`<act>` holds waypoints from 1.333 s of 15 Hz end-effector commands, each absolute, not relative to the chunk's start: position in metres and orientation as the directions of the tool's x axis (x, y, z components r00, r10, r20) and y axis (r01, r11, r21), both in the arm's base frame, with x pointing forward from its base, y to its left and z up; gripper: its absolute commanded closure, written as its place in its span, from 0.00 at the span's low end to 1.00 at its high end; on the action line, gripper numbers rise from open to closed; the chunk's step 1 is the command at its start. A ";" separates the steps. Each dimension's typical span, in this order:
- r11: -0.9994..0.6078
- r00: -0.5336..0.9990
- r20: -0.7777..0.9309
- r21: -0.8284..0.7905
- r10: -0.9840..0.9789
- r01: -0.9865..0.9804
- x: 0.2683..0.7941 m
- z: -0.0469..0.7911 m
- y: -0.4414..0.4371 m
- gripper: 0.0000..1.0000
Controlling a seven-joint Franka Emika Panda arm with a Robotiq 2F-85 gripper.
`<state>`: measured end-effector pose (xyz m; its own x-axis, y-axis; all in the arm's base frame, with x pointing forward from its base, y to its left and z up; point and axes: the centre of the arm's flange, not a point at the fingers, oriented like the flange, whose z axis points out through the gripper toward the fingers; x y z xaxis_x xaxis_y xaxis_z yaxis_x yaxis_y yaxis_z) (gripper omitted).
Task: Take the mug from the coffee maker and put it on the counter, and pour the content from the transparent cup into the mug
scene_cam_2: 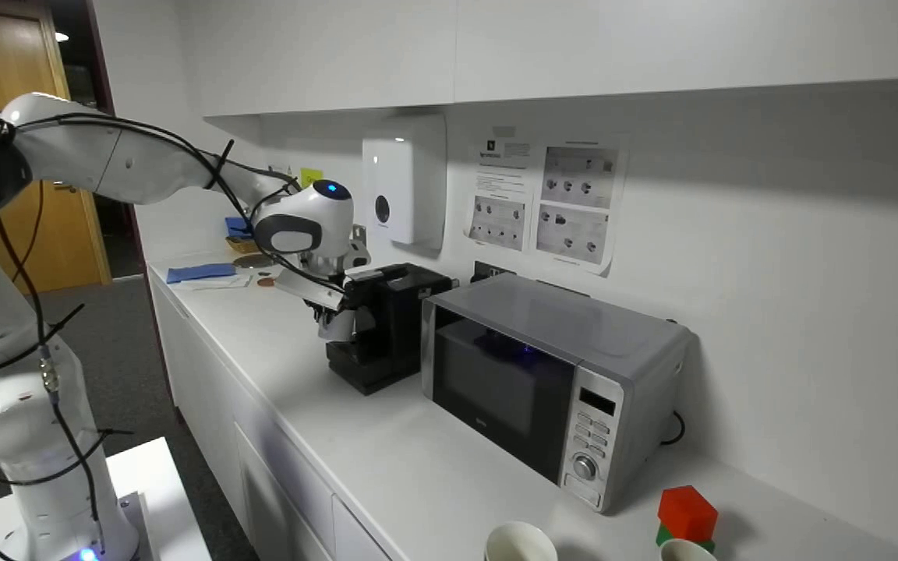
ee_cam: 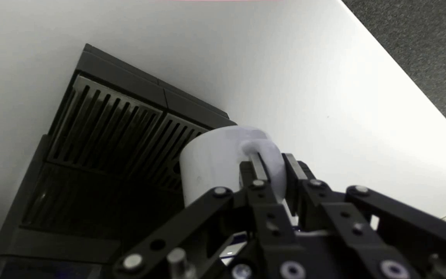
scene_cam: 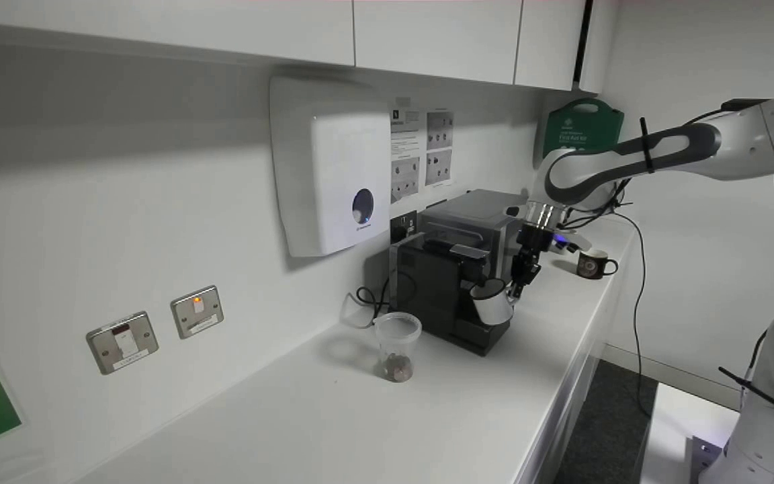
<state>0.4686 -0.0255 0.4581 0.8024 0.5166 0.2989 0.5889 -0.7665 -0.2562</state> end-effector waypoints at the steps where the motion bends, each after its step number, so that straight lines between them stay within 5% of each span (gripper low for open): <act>1: -0.765 0.812 0.321 -0.292 0.487 0.574 0.468 0.461 -0.024 0.96; 20: -0.742 0.800 0.287 -0.302 0.527 0.598 0.465 0.455 0.015 0.96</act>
